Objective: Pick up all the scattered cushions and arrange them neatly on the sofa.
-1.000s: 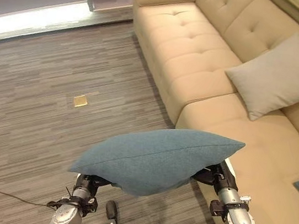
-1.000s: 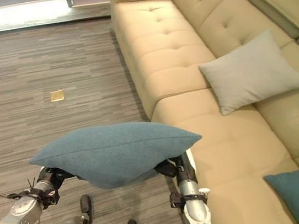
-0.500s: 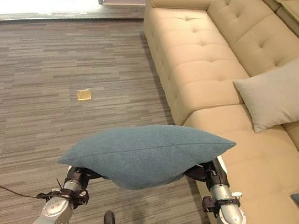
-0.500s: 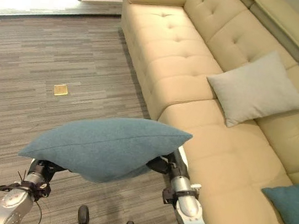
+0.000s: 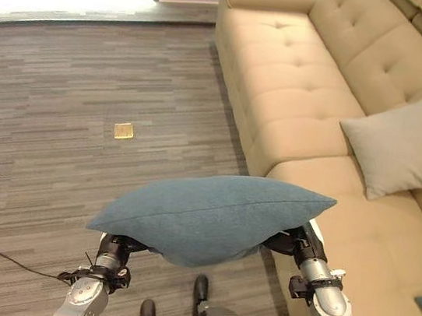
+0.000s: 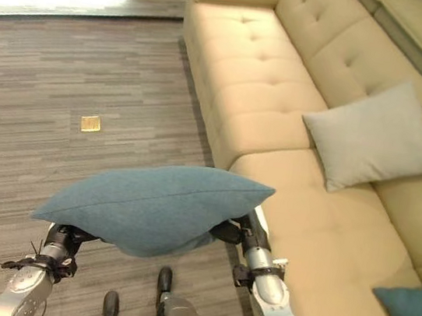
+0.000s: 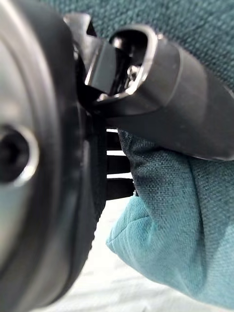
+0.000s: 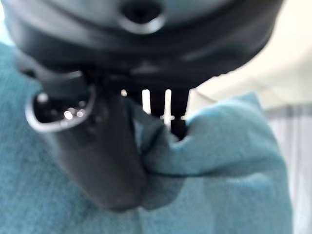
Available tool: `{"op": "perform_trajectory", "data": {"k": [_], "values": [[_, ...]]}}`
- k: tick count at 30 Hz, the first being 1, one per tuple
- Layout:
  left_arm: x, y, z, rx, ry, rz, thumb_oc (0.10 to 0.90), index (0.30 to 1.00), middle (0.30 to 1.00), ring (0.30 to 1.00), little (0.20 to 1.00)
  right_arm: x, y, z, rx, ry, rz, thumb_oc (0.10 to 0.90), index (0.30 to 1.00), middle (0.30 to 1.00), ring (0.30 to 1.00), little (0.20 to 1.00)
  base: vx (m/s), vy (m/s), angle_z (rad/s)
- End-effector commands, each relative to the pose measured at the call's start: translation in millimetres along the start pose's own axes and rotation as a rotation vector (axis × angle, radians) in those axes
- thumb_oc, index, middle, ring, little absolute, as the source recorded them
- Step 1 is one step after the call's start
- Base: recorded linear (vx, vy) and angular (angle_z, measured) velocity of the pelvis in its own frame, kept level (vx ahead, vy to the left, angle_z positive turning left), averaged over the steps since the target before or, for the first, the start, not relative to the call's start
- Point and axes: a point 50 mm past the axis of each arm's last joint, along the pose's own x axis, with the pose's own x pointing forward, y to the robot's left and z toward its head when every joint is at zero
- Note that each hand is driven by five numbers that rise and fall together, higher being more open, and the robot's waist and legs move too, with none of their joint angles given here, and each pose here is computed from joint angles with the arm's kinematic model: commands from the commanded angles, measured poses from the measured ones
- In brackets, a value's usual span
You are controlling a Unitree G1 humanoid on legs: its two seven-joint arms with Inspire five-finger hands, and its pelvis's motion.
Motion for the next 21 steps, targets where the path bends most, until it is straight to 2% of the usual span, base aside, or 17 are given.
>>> {"op": "perform_trajectory", "data": {"k": [1,11,16,21], "values": [[16.2,-49.1,71.2,0.008,-0.363,-0.269,0.4,0.3,0.3,0.3,0.3,11.9,18.9,74.4,0.099,-0.412,0.072,0.4,0.3,0.3,0.3,0.3,0.09,-0.107,0.73],[14.8,-43.6,77.2,0.058,-0.37,-0.274,0.4,0.3,0.3,0.3,0.3,14.9,16.2,71.6,0.073,-0.392,0.053,0.4,0.3,0.3,0.3,0.3,0.22,0.049,-0.21],[11.0,-44.0,74.4,0.062,-0.358,-0.285,0.4,0.3,0.3,0.3,0.3,12.6,20.0,69.1,0.06,-0.38,0.065,0.4,0.3,0.3,0.3,0.3,0.29,0.246,-0.42],[11.1,-32.6,80.2,0.11,-0.374,-0.245,0.4,0.3,0.3,0.3,0.3,18.8,35.2,76.7,0.077,-0.408,0.114,0.4,0.3,0.3,0.3,0.3,0.14,0.188,-0.55]]}}
